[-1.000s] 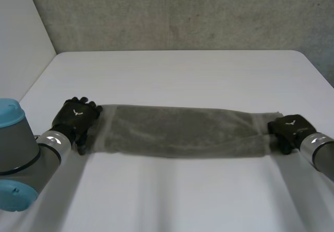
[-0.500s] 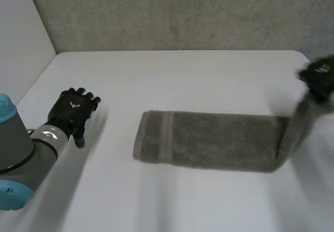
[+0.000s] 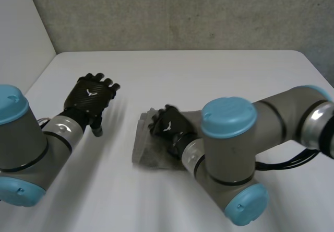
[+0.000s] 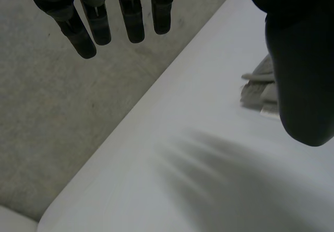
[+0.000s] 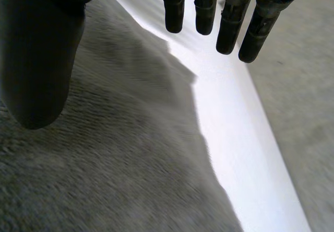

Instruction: Fold the towel.

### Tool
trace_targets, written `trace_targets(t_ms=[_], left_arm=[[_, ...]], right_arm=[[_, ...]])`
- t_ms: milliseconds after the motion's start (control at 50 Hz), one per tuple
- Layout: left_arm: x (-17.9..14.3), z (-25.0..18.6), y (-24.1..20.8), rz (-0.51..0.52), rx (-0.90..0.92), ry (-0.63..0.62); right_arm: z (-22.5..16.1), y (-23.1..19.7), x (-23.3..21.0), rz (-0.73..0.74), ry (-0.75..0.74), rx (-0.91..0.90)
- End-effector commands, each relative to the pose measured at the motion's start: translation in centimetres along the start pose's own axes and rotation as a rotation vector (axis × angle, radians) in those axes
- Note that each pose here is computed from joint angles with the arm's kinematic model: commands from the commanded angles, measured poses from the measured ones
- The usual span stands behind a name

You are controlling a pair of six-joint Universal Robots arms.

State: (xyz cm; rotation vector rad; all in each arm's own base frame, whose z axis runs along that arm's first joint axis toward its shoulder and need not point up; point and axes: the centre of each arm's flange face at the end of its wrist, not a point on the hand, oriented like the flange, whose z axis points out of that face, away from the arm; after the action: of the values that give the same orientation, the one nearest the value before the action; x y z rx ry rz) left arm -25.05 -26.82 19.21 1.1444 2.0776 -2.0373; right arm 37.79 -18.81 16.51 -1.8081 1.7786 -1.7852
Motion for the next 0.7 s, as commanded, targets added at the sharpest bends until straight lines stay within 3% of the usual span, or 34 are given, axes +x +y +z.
trace_targets(t_ms=[20,200,420,600,700], left_arm=[[1.4,-0.2,-1.5,-0.011,0.048,0.037],[4.3,-1.0,-3.1,-0.056,0.093,0.119],[5.4,-1.0,-2.4,-0.055,0.064,0.136],[5.2,-1.1,-2.3,-0.057,0.060,0.129],[4.9,-1.1,-2.6,-0.057,0.069,0.122]], right_arm=[[-3.4,0.3,5.7,0.166,0.143,-0.016],[-6.2,7.5,6.6,0.346,0.130,-0.147],[-5.3,13.5,4.7,0.420,0.091,-0.291],[-5.5,12.8,6.4,0.375,0.165,-0.286],[-6.0,9.9,8.9,0.263,0.241,-0.209]])
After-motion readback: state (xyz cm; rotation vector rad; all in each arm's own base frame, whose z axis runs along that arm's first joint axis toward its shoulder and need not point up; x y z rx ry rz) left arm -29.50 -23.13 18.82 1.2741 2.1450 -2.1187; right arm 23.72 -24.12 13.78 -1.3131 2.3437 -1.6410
